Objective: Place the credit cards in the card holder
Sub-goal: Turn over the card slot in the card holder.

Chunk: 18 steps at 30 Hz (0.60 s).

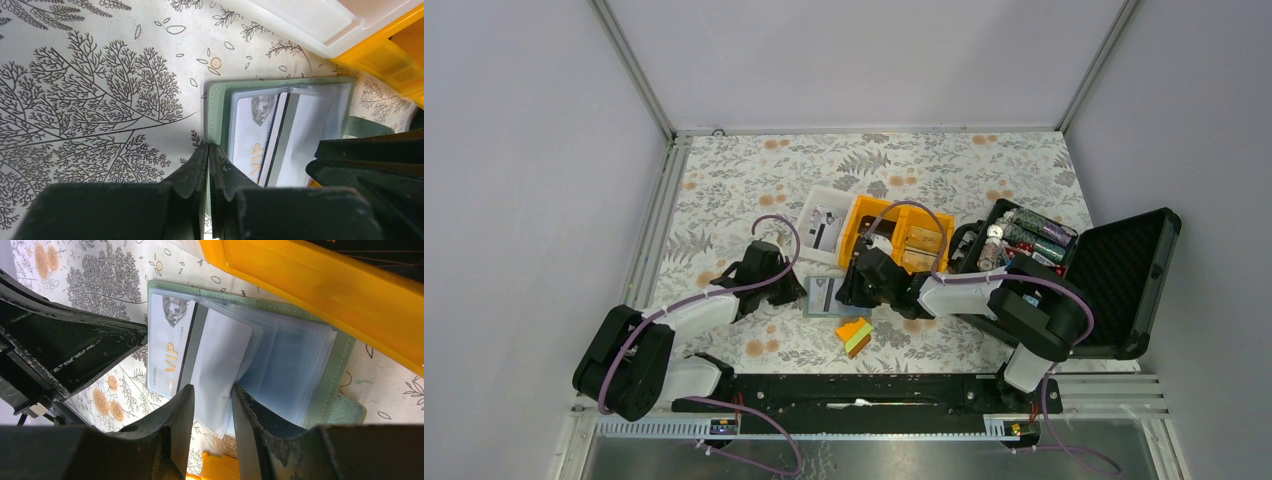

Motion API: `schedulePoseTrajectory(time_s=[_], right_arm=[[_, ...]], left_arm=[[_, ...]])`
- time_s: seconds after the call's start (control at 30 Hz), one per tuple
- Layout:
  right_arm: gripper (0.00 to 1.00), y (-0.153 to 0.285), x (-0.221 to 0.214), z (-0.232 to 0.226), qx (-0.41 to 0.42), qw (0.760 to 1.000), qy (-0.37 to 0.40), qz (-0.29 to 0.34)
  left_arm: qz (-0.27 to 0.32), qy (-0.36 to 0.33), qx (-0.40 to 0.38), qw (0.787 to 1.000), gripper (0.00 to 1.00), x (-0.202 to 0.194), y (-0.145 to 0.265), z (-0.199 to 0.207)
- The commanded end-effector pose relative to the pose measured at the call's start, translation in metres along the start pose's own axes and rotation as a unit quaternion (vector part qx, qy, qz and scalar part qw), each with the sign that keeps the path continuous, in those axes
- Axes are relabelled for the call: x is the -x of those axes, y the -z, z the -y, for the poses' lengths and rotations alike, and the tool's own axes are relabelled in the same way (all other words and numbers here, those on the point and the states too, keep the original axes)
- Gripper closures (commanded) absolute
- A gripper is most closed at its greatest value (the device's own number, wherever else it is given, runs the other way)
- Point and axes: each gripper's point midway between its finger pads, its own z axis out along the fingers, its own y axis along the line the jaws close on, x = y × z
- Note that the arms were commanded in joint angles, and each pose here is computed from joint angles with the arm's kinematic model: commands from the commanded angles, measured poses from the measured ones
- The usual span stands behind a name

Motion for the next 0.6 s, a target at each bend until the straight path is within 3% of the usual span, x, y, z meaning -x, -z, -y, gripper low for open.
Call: schedulePoseTrajectory(time_s=[0.0, 0.3, 0.57], right_arm=[[0.61, 0.008, 0.014, -0.019, 0.035, 0.999, -0.018, 0.028], [0.77, 0.020, 0.025, -0.015, 0.036, 0.996, -0.038, 0.067], [0.78, 0.019, 0.023, -0.016, 0.049, 0.995, -0.043, 0.071]], left_arm=[[0.004, -0.003, -0.019, 1.000, 0.95, 0.002, 0.002, 0.007], [0.002, -0.003, -0.018, 1.000, 0.95, 0.002, 0.001, 0.007], [0.003, -0.004, -0.029, 1.000, 0.95, 0.003, 0.000, 0.011]])
